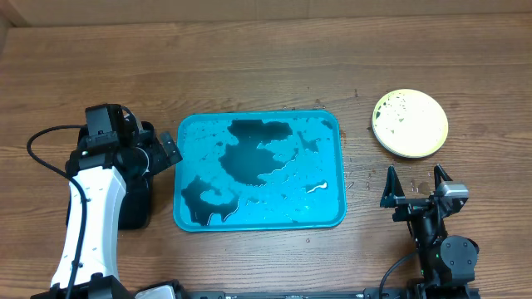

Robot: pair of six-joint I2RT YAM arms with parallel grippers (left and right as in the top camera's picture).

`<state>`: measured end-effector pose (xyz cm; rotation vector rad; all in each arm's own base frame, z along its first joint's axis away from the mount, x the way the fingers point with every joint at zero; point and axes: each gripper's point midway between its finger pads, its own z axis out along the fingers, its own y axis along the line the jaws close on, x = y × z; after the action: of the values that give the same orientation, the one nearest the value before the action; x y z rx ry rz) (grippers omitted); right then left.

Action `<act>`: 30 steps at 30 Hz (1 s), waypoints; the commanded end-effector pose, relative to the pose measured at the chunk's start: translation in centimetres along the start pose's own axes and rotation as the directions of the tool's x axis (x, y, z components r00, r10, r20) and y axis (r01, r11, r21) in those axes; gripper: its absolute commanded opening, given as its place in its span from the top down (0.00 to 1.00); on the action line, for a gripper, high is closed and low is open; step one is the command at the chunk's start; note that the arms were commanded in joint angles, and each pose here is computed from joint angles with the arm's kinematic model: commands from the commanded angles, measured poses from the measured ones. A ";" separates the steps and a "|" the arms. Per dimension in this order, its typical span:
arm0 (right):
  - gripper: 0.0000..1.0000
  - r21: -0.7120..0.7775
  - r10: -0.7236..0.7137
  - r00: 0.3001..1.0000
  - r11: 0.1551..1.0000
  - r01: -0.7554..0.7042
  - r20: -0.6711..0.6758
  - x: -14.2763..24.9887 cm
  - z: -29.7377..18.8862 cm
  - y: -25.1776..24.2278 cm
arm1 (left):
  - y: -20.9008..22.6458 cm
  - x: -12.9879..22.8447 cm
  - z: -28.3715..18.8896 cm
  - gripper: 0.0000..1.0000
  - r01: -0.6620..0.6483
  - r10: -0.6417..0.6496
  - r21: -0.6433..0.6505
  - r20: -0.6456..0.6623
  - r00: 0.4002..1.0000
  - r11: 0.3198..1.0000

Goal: Clean dirty plates on tray and stack at the side

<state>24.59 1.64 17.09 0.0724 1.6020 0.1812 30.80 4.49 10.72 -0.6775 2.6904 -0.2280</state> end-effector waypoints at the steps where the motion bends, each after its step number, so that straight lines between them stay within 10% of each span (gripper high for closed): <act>1: 0.00 -0.011 -0.014 1.000 1.000 0.014 0.004 0.2 0.0 0.2 | 0.0 0.3 0.4 0.00 0.011 -0.011 -0.005 -0.010 1.000 1.000; 23: 0.00 -0.011 -0.014 1.000 1.000 0.014 0.004 0.2 0.0 0.2 | 0.1 0.4 0.4 0.00 0.007 -0.007 -0.009 -0.015 1.000 1.000; 30: 0.00 -0.011 -0.014 1.000 1.000 0.014 0.004 0.2 0.0 0.2 | -0.2 1.2 0.8 0.00 -0.228 0.229 0.022 -0.046 0.972 0.973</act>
<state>24.59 1.65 17.10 0.0645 1.6017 0.1741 30.53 4.70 10.53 -0.5850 2.7208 -0.1873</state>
